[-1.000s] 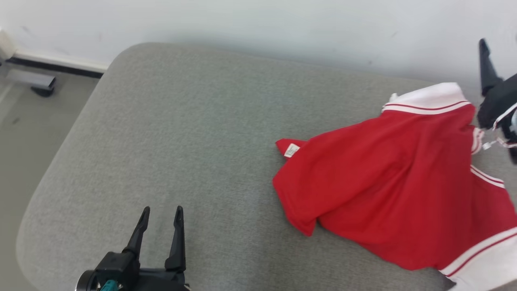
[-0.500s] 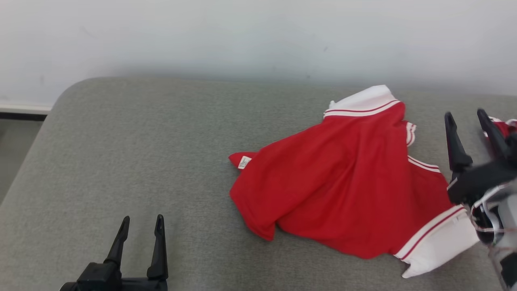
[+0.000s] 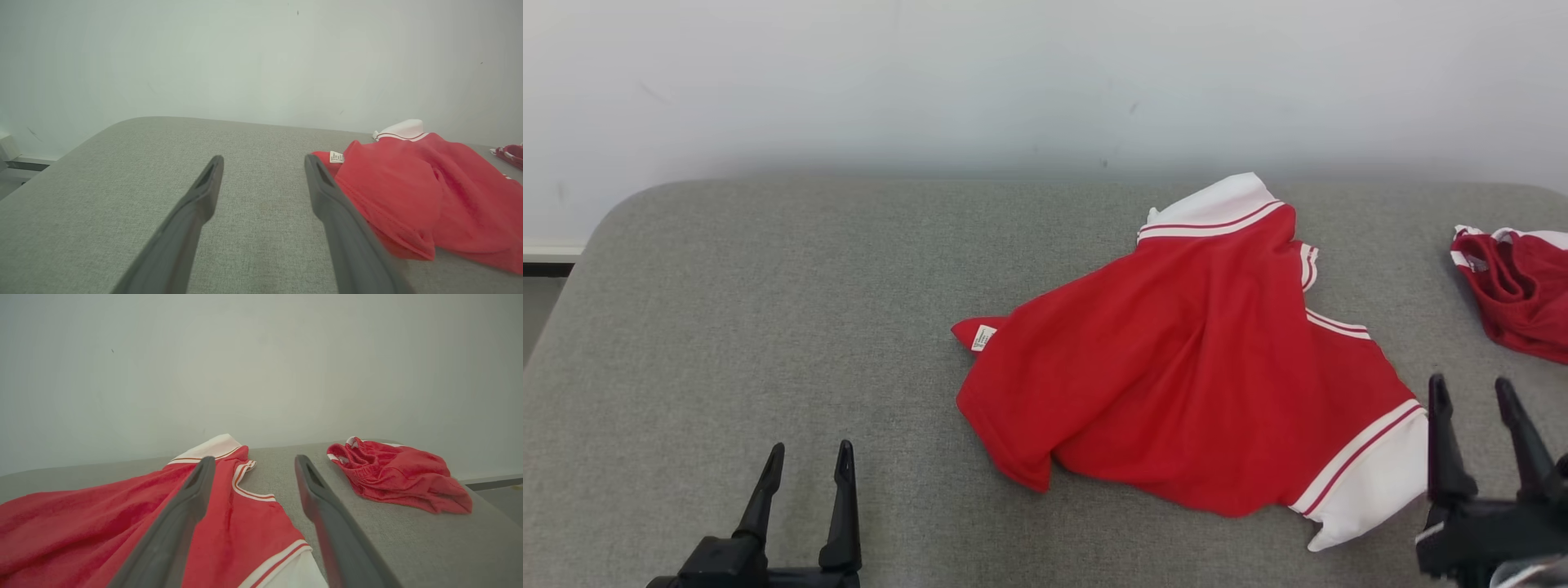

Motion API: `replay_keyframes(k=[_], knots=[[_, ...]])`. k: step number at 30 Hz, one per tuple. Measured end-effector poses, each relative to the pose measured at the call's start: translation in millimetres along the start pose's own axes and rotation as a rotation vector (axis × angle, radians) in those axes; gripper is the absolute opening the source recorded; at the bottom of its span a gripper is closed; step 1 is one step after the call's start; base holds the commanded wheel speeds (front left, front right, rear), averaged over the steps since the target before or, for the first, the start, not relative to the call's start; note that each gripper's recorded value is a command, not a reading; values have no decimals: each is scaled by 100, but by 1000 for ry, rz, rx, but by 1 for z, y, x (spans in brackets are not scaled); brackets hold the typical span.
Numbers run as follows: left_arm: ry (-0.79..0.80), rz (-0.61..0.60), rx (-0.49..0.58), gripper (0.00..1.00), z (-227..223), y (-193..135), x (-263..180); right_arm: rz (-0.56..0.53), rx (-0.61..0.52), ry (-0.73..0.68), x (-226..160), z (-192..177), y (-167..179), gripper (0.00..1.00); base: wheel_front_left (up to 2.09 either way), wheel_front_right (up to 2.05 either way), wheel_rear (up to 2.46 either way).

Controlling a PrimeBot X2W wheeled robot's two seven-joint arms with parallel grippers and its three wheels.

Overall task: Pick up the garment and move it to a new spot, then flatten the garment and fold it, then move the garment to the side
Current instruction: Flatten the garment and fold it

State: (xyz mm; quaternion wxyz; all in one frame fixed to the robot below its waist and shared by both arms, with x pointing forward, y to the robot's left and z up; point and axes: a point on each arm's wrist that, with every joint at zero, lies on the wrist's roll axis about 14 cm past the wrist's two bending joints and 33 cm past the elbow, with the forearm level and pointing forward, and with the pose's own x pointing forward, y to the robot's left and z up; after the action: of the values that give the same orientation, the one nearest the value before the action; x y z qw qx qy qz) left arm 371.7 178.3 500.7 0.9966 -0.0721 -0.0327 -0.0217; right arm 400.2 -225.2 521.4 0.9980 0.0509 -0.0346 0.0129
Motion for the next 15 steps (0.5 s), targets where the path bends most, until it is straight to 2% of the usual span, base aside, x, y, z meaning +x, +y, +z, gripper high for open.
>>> replay_keyframes(k=[10,15], knots=[[36,-60,-9,100,-12,-19,3,-25,27,39,-28,-7,11,100,0,0,0],[50,-91,-17,100,-17,-29,4,10,32,48,-30,-10,25,100,0,0,0]])
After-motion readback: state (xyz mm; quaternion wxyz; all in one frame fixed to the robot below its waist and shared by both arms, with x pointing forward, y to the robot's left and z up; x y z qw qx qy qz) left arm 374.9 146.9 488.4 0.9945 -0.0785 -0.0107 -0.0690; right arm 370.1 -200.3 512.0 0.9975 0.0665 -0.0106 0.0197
